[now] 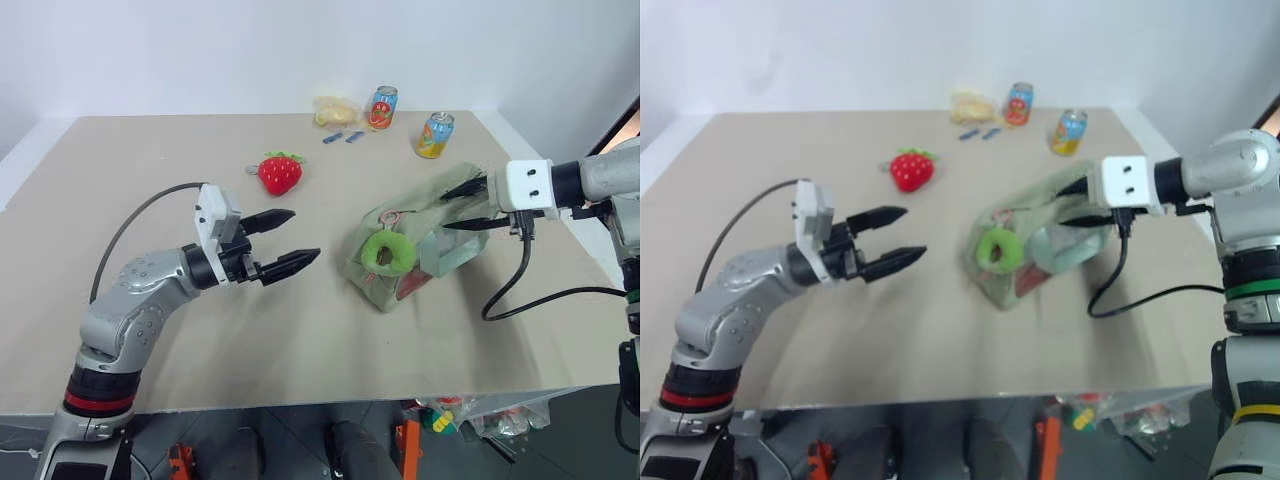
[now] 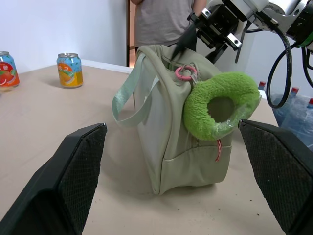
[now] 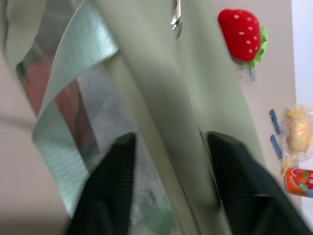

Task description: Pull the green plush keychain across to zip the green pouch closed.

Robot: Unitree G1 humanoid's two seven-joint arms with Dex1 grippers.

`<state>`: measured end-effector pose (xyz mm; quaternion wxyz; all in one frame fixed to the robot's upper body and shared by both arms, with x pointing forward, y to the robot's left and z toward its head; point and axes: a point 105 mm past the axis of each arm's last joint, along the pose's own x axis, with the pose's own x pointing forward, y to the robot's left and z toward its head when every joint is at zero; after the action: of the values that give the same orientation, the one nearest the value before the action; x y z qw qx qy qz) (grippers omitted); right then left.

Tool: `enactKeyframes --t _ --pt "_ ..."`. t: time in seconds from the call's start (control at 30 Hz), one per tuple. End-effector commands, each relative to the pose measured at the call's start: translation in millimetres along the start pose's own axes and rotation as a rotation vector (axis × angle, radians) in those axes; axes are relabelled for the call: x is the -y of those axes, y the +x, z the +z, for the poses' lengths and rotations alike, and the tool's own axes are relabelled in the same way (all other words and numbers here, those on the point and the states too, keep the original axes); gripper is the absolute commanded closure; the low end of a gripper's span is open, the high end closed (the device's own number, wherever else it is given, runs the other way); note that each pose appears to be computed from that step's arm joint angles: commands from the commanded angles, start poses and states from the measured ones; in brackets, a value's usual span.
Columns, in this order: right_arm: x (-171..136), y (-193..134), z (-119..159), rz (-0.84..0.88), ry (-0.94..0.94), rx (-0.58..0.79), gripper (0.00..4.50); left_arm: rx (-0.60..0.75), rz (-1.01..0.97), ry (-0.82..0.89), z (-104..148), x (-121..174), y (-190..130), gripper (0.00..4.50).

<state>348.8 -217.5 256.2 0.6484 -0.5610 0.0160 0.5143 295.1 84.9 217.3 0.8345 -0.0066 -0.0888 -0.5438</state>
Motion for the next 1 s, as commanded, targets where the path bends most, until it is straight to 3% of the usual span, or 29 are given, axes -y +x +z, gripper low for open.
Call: enactKeyframes --t 0.03,0.1,0.23,0.43,0.7,1.0 --pt "6.7 -16.2 5.5 -0.014 -0.053 -0.008 3.94 0.032 0.004 0.038 12.5 2.4 -2.0 0.0" --pt "5.5 -18.5 5.1 -0.008 -0.05 -0.011 4.41 0.032 0.005 0.036 12.2 2.5 -1.7 0.0" --pt "10.2 -19.7 14.1 -0.026 -0.051 0.012 4.41 0.032 0.01 0.029 11.1 0.1 -1.4 0.0" --pt "19.5 -2.3 50.0 -0.034 0.028 0.096 4.41 0.013 0.077 0.049 8.2 -19.4 -14.4 0.0" --pt "32.7 49.4 92.9 -0.002 0.016 0.077 4.41 -0.057 0.172 0.103 -2.7 -42.9 -50.0 0.0" --pt "61.4 91.1 105.9 -0.1 -0.032 0.009 4.41 -0.076 0.17 0.076 -0.4 -31.6 -76.3 0.0"
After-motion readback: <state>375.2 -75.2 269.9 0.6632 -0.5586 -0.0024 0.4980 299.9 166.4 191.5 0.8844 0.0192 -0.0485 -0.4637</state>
